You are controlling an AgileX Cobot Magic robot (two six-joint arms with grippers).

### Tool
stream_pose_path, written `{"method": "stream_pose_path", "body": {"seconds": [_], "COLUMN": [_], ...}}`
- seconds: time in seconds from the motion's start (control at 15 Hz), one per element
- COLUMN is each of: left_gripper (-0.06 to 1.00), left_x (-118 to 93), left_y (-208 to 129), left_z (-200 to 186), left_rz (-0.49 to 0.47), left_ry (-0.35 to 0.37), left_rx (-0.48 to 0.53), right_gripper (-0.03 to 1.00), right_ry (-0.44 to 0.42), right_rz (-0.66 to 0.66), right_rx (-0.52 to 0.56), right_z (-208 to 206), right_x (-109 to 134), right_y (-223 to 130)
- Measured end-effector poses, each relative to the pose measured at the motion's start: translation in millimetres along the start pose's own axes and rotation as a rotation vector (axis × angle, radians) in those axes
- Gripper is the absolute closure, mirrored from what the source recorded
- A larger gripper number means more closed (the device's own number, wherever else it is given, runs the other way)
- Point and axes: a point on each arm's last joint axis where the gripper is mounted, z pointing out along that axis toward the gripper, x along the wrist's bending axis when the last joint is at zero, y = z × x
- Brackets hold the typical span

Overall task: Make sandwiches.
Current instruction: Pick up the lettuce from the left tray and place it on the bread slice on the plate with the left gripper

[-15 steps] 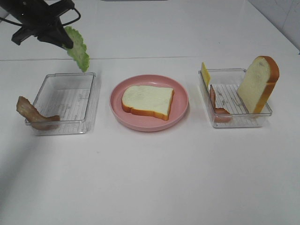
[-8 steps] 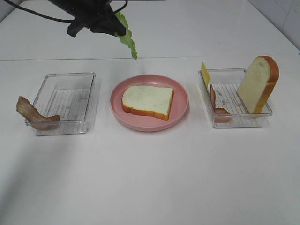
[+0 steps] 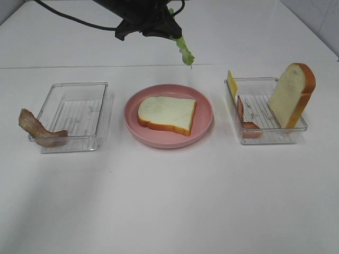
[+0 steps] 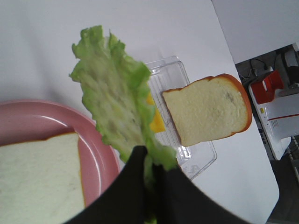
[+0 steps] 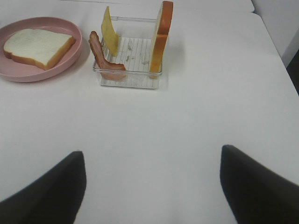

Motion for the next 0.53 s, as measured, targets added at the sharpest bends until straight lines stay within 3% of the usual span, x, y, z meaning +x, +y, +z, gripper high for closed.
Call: {"method": "stream_pose_path", "body": {"seconds": [0.2, 0.53], "left_gripper": [0.91, 0.91], "left_x": [9.3, 36.9], "left_y": [-20.0, -38.4], "left_z": [35.4, 65.1], "left_rz": [-0.069, -0.110], "left_ry": [-0.031, 0.003], "left_rx": [0.078, 0.157], "right_gripper": [0.22, 0.22], "right_ry": [0.000, 0.000], "right_rz": [0.000, 0.000], "right_rx": [0.000, 0.000], "right_z": [0.0, 0.0], "right_x": [0.0, 0.0], "right_y": [0.0, 0.0]}}
